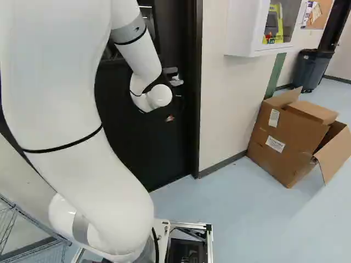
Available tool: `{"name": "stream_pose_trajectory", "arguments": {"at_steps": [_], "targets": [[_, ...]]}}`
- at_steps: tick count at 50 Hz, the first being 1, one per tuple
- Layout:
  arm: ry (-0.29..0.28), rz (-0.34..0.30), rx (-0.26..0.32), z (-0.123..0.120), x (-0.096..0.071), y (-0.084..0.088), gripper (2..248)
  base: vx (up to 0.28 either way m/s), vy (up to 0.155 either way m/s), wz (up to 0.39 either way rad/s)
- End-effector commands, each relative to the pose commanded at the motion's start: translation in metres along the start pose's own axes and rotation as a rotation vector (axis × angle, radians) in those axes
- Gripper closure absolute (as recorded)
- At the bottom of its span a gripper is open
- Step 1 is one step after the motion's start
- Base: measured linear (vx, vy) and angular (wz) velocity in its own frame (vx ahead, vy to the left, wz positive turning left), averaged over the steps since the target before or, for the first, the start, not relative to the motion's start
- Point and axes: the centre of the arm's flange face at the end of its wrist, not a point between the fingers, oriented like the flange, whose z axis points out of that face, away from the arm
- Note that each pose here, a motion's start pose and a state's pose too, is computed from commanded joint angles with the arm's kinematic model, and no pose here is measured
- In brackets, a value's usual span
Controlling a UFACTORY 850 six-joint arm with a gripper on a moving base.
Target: Open the door and move inside
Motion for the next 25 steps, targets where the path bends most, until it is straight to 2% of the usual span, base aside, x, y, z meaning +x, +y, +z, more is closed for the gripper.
{"name": "stream_pose_trajectory", "arguments": {"at_steps": [16, 25], "targets": [[0.001, 0.003, -0.002, 0.0, 0.0, 0.0002, 3, 0.0, 0.0, 0.0], [0.005, 0.025, -0.017, 0.0021, 0.0012, 0.0017, 3, 0.0, 0.0, 0.0]]}}
